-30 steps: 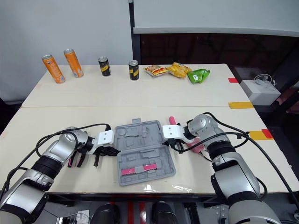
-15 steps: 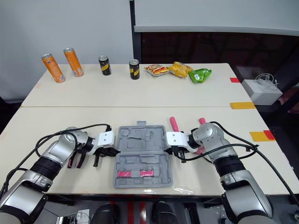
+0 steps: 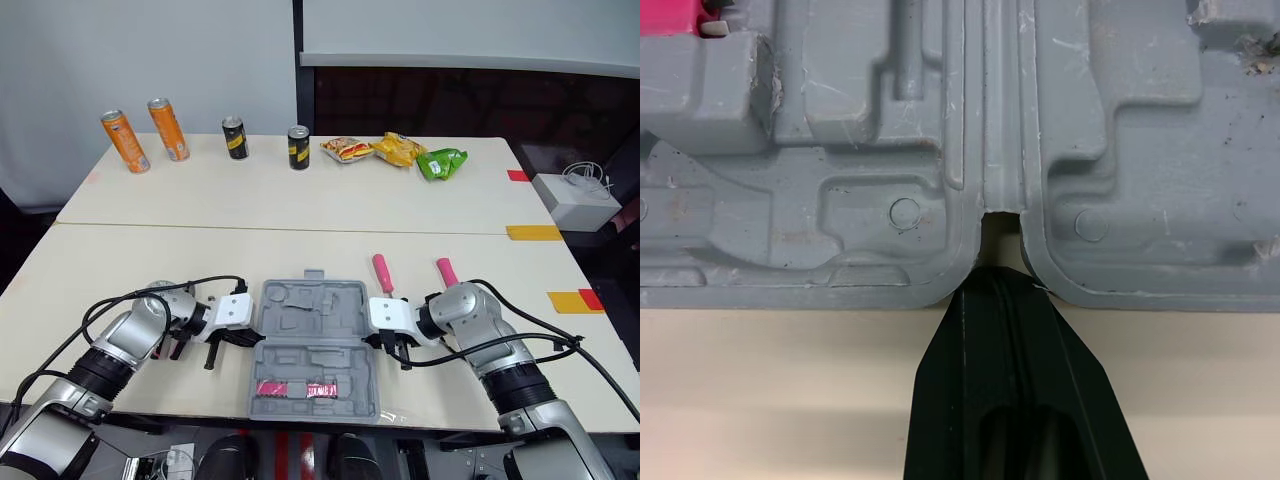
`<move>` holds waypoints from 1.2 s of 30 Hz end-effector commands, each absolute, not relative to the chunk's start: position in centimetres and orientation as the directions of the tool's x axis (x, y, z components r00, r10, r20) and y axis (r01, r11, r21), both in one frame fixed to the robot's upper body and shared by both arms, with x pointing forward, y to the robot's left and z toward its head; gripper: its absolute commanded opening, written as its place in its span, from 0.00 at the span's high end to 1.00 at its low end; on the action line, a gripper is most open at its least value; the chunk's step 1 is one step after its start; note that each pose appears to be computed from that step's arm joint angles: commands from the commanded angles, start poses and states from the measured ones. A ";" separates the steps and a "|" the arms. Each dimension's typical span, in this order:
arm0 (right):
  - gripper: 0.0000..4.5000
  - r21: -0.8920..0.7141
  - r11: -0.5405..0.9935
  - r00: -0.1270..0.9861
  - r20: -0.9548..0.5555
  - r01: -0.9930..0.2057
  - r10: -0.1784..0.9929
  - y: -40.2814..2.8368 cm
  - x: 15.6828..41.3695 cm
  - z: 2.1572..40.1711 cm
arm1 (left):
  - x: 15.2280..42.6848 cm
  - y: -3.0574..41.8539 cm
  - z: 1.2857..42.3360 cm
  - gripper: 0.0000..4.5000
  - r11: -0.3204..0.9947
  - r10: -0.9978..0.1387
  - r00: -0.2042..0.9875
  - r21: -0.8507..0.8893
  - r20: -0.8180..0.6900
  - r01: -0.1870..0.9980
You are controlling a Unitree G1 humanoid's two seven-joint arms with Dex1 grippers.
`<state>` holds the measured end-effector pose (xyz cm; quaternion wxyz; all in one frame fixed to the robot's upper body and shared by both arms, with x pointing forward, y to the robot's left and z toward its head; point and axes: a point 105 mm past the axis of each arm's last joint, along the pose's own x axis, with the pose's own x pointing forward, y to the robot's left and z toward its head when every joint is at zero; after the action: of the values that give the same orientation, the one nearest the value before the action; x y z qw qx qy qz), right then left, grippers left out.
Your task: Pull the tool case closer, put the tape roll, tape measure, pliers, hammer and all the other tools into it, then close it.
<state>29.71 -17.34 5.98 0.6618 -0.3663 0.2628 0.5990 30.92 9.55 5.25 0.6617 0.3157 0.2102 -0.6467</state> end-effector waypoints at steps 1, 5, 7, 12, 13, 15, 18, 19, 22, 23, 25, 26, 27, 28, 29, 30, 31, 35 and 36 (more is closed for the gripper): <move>1.00 -0.129 0.006 0.106 -0.785 -0.992 0.611 -17.0 28.4 5.3 | 29.8 8.3 5.0 1.00 -0.096 -0.729 0.022 0.133 -0.684 0.986; 1.00 -0.117 0.022 0.105 -0.780 -0.993 0.616 -17.2 27.5 5.1 | 29.2 8.1 5.1 1.00 -0.100 -0.734 0.012 0.126 -0.679 0.987; 1.00 -0.113 0.031 0.108 -0.779 -0.993 0.617 -17.3 27.2 5.0 | 28.9 8.1 5.0 1.00 -0.102 -0.735 0.006 0.120 -0.678 0.987; 1.00 -0.105 0.044 0.110 -0.783 -0.994 0.612 -17.6 26.7 4.9 | 28.2 8.0 4.7 1.00 -0.106 -0.735 -0.007 0.105 -0.678 0.989; 1.00 -0.102 0.045 0.108 -0.785 -0.994 0.610 -17.7 26.6 4.9 | 28.1 8.0 4.7 1.00 -0.106 -0.735 -0.008 0.103 -0.678 0.989; 1.00 -0.099 0.048 0.108 -0.788 -0.994 0.607 -17.9 26.6 4.8 | 28.0 8.0 4.6 1.00 -0.103 -0.734 -0.007 0.101 -0.679 0.989; 1.00 -0.097 0.054 0.109 -0.787 -0.994 0.607 -17.9 26.5 4.7 | 28.0 8.0 4.5 1.00 -0.099 -0.734 -0.005 0.099 -0.680 0.990; 1.00 -0.095 0.056 0.109 -0.787 -0.994 0.608 -18.0 26.5 4.7 | 28.0 8.0 4.5 1.00 -0.098 -0.734 -0.004 0.099 -0.680 0.990; 1.00 -0.093 0.058 0.109 -0.787 -0.994 0.607 -18.0 26.4 4.7 | 27.8 8.1 4.4 1.00 -0.097 -0.733 -0.006 0.096 -0.681 0.991; 1.00 -0.092 0.059 0.109 -0.787 -0.994 0.607 -18.0 26.4 4.7 | 27.7 8.0 4.3 1.00 -0.098 -0.733 -0.007 0.095 -0.681 0.991; 1.00 -0.090 0.061 0.109 -0.788 -0.994 0.606 -18.1 26.3 4.6 | 27.5 8.0 4.3 1.00 -0.097 -0.733 -0.009 0.092 -0.680 0.991; 1.00 -0.089 0.063 0.109 -0.789 -0.994 0.605 -18.2 26.3 4.6 | 27.5 8.0 4.3 1.00 -0.096 -0.733 -0.009 0.090 -0.680 0.991; 1.00 -0.088 0.064 0.109 -0.789 -0.994 0.604 -18.2 26.3 4.5 | 27.5 8.0 4.3 1.00 -0.095 -0.733 -0.008 0.090 -0.680 0.991; 1.00 -0.088 0.065 0.110 -0.790 -0.994 0.603 -18.2 26.2 4.5 | 27.5 8.1 4.3 1.00 -0.092 -0.733 -0.006 0.090 -0.681 0.992; 1.00 -0.088 0.066 0.110 -0.791 -0.994 0.602 -18.3 26.2 4.4 | 27.6 8.1 4.3 1.00 -0.090 -0.732 -0.005 0.090 -0.681 0.992; 1.00 -0.088 0.067 0.110 -0.791 -0.994 0.602 -18.3 26.3 4.4 | 27.7 8.1 4.2 1.00 -0.088 -0.732 -0.002 0.091 -0.682 0.992; 1.00 -0.088 0.069 0.111 -0.792 -0.994 0.601 -18.4 26.3 4.3 | 27.8 8.2 4.2 1.00 -0.083 -0.730 0.004 0.094 -0.683 0.992; 1.00 -0.096 0.086 0.128 -0.791 -0.992 0.598 -18.5 26.5 4.3 | 28.2 8.5 4.2 1.00 -0.066 -0.728 0.024 0.106 -0.685 0.992; 1.00 -0.101 0.107 0.145 -0.784 -0.989 0.603 -18.6 26.6 4.5 | 28.4 8.7 4.3 1.00 -0.052 -0.731 0.038 0.111 -0.681 0.992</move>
<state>27.05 -18.32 5.04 0.6817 -0.3364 0.2823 0.5852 28.39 8.85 4.22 0.6522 0.3021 0.2227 -0.6586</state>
